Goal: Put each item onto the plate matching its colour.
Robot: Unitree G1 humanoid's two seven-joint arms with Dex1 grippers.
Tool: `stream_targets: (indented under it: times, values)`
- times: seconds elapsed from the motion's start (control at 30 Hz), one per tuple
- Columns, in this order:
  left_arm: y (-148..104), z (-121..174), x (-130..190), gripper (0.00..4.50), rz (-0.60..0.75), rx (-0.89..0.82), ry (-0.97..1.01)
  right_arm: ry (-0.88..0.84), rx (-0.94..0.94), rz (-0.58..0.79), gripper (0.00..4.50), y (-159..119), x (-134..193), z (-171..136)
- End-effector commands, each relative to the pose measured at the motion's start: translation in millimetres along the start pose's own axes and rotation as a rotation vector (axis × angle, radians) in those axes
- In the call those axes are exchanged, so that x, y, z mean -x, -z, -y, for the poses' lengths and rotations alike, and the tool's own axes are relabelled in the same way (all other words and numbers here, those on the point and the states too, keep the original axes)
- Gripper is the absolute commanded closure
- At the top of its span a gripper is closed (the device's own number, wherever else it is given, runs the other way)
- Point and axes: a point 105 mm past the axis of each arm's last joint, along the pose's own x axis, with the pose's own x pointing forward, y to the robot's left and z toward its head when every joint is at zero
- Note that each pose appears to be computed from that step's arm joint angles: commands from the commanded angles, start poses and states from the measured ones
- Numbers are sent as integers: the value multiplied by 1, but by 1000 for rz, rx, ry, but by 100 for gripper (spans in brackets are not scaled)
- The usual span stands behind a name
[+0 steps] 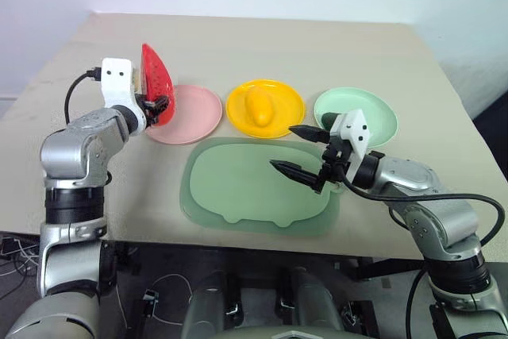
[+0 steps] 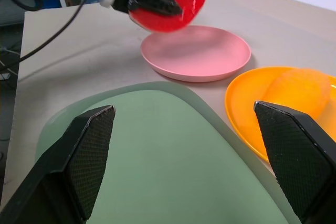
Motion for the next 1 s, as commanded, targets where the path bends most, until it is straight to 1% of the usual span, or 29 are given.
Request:
stream_targets:
  times: [0.03, 0.2, 0.33, 0.47, 0.53, 0.57, 0.67, 0.7, 0.77, 0.87, 1.0]
  values:
    - [-15, -1, -10, 189, 61, -26, -1, -1, 40, 39, 0, -11, -1, 1]
    - [-4, 8, -22, 189, 0, 26, 60, 6, 46, 36, 0, -12, -1, 2]
    - [6, 18, -20, 189, -60, 33, 113, 11, 49, 32, 0, -12, 0, 3]
    - [13, 21, -15, 189, -102, 38, 140, 11, 50, 29, 0, -11, 0, 2]
    - [11, 20, -13, 117, -89, 43, 139, 11, 47, 30, 0, -11, -1, 2]
    - [10, 19, -13, 95, -82, 41, 128, 11, 47, 30, 0, -11, -2, 2]
    - [5, 18, -10, 1, -64, 33, 128, 9, 48, 25, 0, -9, -3, 3]
    - [3, 19, -8, 1, -54, 28, 134, 8, 49, 23, 0, -9, -3, 3]
    - [-11, 23, -4, 1, 27, -35, 154, 6, 53, 21, 0, -9, -3, 4]
    - [-28, 32, 5, 1, 101, 2, 210, 6, 60, 24, 0, -11, -3, 6]
    - [-45, 27, 21, 1, 191, -79, 222, 10, 65, 28, 0, -13, 0, 9]
